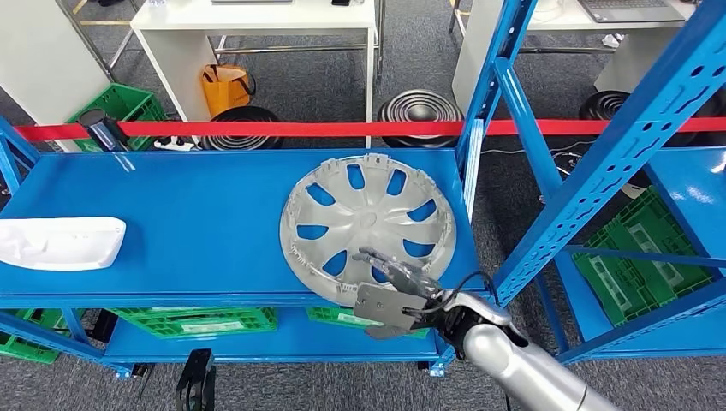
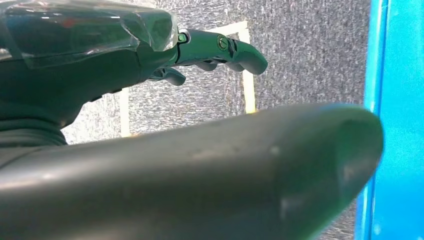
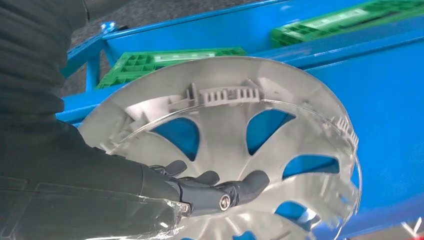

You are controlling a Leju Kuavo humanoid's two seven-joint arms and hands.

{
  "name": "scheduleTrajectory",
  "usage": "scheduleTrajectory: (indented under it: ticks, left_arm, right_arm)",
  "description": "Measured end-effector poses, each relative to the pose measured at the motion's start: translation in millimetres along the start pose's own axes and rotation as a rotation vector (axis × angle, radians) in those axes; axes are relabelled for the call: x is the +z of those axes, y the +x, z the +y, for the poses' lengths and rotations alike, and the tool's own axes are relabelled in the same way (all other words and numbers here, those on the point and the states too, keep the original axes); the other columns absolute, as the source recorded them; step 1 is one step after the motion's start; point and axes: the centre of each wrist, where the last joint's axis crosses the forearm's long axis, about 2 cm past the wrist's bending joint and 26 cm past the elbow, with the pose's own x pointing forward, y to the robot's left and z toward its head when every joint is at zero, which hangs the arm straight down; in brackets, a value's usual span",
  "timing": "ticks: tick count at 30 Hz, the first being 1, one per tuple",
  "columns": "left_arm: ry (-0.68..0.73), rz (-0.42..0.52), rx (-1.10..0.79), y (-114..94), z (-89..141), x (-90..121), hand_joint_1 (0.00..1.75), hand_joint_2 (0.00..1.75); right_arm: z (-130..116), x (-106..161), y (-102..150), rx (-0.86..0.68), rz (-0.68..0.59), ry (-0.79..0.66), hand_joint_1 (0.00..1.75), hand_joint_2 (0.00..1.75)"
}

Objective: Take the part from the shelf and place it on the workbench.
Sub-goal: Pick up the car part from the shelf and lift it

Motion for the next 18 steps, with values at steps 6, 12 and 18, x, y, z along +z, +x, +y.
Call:
scheduleTrajectory:
  ticks: [6, 12, 18]
  left_arm:
    - [-0.007, -0.015, 0.004, 9, -3, 0, 0.0, 0.0]
    - [-0.011, -0.043, 0.013, 22, 0, -1, 0.0, 0.0]
    - [-0.01, -0.058, 0.021, 28, 9, -3, 0.0, 0.0]
  right_arm:
    - [-15, -7, -2, 0.049, 0.036, 0.032, 0.0, 1.75]
    - [-33, -14, 1, 0.132, 0.083, 0.087, 0.0, 1.75]
    - [-39, -18, -3, 0.182, 0.133, 0.138, 0.0, 1.75]
